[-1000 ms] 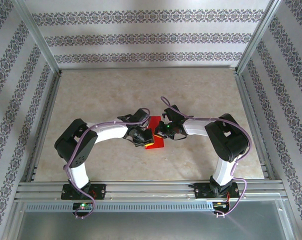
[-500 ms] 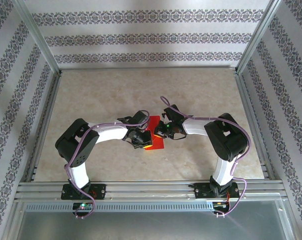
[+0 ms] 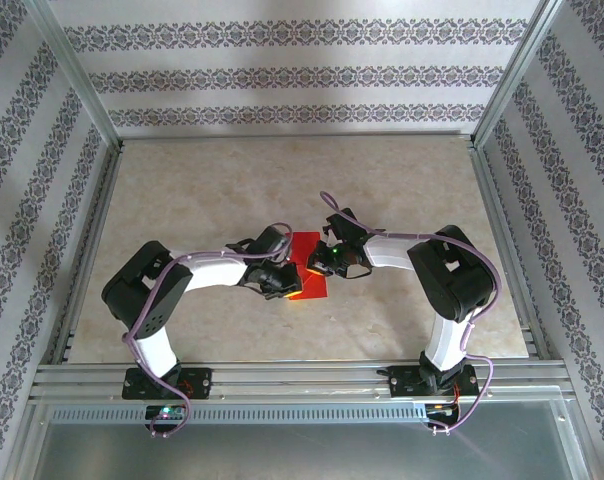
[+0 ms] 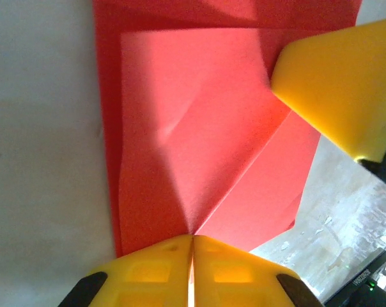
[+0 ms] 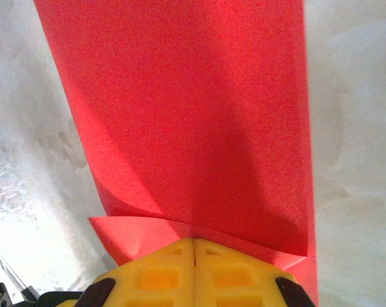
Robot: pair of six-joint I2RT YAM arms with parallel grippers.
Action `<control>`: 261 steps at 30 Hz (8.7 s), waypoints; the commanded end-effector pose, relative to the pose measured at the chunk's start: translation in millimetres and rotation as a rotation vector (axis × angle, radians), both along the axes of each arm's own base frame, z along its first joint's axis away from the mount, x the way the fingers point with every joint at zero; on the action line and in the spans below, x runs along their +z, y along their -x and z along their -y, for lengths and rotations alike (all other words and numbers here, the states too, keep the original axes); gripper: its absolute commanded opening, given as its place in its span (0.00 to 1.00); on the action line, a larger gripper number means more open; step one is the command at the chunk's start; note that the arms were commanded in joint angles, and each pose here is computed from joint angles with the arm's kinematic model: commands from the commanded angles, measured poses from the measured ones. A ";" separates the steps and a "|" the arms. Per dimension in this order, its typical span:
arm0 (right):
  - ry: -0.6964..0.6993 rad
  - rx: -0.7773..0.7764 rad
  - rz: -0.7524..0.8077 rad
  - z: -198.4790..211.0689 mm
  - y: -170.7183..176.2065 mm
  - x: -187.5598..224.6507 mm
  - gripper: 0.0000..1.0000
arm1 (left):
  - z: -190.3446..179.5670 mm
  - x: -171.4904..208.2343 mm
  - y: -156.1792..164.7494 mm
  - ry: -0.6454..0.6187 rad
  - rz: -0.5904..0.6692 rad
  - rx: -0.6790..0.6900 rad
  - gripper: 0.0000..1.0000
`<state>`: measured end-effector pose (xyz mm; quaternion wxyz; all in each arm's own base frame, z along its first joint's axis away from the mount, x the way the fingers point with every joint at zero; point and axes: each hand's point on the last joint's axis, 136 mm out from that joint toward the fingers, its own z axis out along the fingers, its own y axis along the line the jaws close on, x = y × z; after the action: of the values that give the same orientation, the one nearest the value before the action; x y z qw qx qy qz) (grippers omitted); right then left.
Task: Fold a paper plane with a square sheet of paper (pick it up from the middle)
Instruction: Fold the triangle a second time at the center of the table, then pick up the paper from the center of the table, then turn over the paper at the center of the table.
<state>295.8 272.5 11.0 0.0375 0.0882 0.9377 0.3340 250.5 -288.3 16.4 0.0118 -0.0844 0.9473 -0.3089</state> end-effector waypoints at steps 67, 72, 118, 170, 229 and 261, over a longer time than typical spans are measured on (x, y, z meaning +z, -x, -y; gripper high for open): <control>-0.018 0.125 -0.031 -29.3 47.2 2.8 0.00 | -33.7 -27.8 10.4 -0.041 -0.074 0.093 0.00; -0.017 0.129 -0.053 -30.1 49.9 -3.3 0.00 | -33.8 -28.0 9.5 -0.040 -0.070 0.097 0.00; -0.009 -0.276 0.131 89.7 -33.0 51.3 0.48 | -4.3 64.0 -61.5 -0.025 0.176 0.029 0.15; -0.060 -0.236 -0.027 8.4 6.2 14.9 0.33 | -35.9 -32.4 -51.6 -0.156 0.024 0.210 0.05; -0.739 0.052 0.365 -12.7 -44.5 210.9 0.03 | -19.6 191.3 -82.6 0.673 0.461 0.184 0.89; -0.613 -0.131 0.299 39.8 -60.7 152.7 0.37 | -22.1 165.8 -92.6 0.530 0.439 0.169 0.05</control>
<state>354.3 251.9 167.2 0.1339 0.0996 0.7592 0.6291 340.1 -270.6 180.4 0.2025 -0.1115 0.7828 -0.5778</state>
